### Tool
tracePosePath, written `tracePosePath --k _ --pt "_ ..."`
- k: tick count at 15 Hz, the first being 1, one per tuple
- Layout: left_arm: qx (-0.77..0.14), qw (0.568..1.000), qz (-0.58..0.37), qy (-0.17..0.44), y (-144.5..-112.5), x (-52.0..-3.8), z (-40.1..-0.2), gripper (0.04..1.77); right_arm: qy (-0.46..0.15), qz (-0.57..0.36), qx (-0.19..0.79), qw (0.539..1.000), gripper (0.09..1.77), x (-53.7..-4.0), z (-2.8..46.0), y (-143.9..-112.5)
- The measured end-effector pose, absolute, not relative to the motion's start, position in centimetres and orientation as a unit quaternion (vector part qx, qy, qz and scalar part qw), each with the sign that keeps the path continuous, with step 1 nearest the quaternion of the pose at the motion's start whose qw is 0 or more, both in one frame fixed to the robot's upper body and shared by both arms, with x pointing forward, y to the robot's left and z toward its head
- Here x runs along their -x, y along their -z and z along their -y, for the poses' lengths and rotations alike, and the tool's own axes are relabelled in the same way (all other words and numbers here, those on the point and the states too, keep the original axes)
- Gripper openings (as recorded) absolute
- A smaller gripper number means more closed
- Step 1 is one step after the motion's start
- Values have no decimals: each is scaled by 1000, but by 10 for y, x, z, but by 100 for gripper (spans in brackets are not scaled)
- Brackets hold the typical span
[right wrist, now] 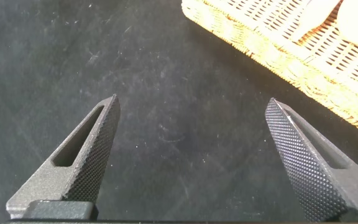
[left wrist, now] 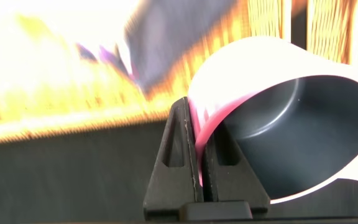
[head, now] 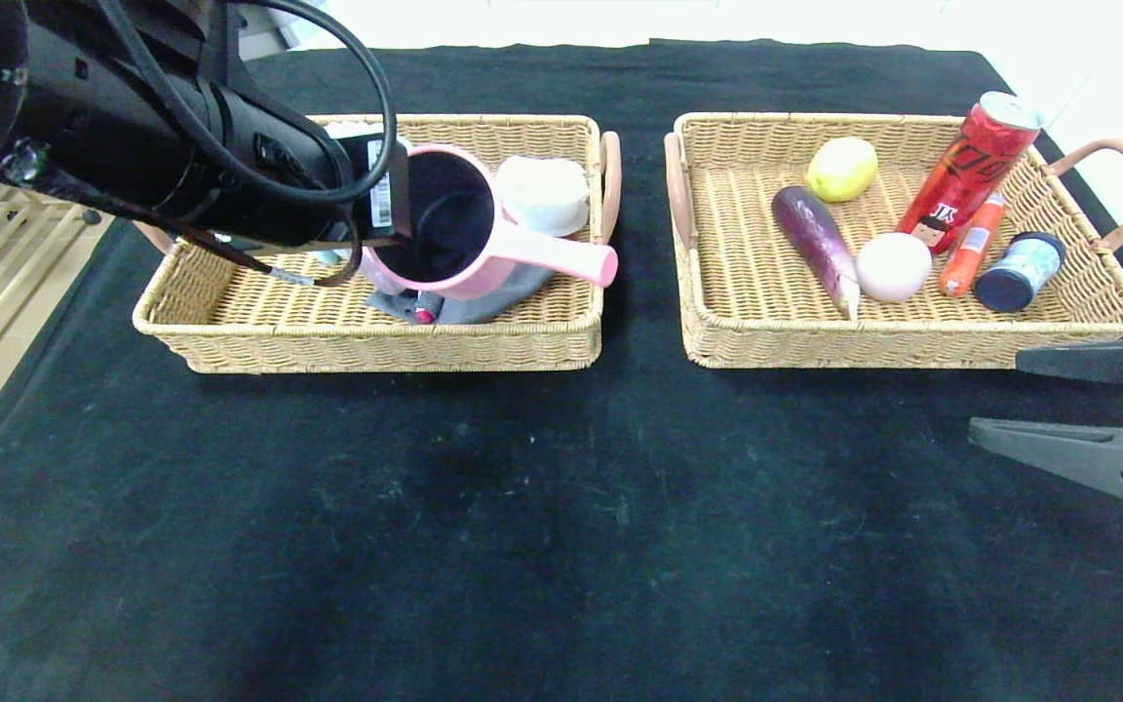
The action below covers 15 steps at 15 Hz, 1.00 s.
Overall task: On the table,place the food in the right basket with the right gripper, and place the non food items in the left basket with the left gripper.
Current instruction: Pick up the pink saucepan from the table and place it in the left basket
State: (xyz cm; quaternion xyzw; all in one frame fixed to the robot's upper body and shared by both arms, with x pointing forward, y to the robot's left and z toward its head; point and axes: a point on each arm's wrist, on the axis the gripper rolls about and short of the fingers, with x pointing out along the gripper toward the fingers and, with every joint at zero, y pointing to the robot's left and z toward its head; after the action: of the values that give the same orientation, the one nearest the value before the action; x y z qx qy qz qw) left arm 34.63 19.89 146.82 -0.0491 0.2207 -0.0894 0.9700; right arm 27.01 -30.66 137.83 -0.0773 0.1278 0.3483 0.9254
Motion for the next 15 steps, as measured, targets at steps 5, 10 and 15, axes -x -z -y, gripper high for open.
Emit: tracePosePath --k 5,10,15 --pt "79 984 -144 76 -1481 -372 -222 16 -349 -129 77 925 171 -270 307 -1378" --pt "91 990 -89 55 -1482 -401 -233 16 -348 -129 77 925 171 -271 307 -1378" --pt "97 991 -64 68 -1479 -423 -240 16 -347 -125 78 926 171 -273 306 -1378"
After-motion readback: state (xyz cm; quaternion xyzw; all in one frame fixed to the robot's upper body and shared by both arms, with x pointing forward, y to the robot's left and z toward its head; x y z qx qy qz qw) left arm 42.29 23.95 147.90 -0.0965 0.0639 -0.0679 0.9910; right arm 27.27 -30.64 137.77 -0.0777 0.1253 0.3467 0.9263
